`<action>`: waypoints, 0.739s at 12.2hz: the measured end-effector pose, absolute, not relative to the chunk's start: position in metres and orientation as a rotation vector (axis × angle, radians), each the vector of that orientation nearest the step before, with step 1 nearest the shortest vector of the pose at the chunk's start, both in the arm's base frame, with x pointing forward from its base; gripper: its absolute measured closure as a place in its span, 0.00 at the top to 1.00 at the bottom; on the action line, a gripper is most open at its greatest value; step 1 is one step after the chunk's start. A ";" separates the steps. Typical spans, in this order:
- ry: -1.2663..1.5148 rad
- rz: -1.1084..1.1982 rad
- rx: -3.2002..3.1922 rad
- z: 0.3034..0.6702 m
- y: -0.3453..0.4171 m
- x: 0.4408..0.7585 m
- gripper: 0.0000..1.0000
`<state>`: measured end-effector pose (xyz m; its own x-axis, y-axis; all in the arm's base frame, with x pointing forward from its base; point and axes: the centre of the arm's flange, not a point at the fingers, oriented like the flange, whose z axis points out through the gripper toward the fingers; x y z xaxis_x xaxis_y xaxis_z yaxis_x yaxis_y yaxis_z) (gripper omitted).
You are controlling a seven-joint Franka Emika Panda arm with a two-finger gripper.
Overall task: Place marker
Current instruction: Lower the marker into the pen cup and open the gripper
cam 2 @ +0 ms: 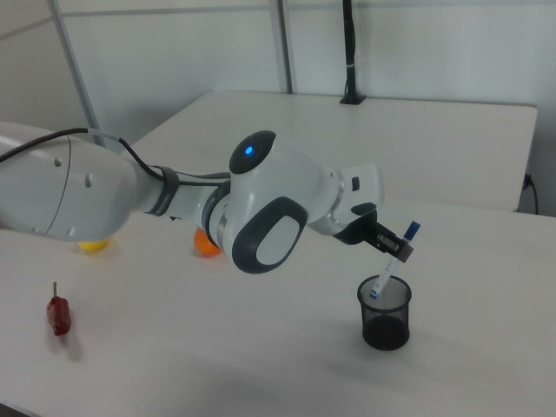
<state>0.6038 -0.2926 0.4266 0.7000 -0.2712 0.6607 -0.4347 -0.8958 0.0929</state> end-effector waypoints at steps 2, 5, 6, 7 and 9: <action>-0.553 1.013 2.649 0.414 -0.291 0.599 0.22; -0.523 1.062 2.617 0.396 -0.287 0.592 0.22; -0.520 1.065 2.615 0.391 -0.286 0.590 0.22; -0.517 1.063 2.616 0.387 -0.285 0.589 0.22; -0.517 1.061 2.616 0.386 -0.286 0.589 0.23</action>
<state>0.5891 -0.2855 0.3856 0.6678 -0.2231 0.7101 -0.4216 -0.8996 0.1138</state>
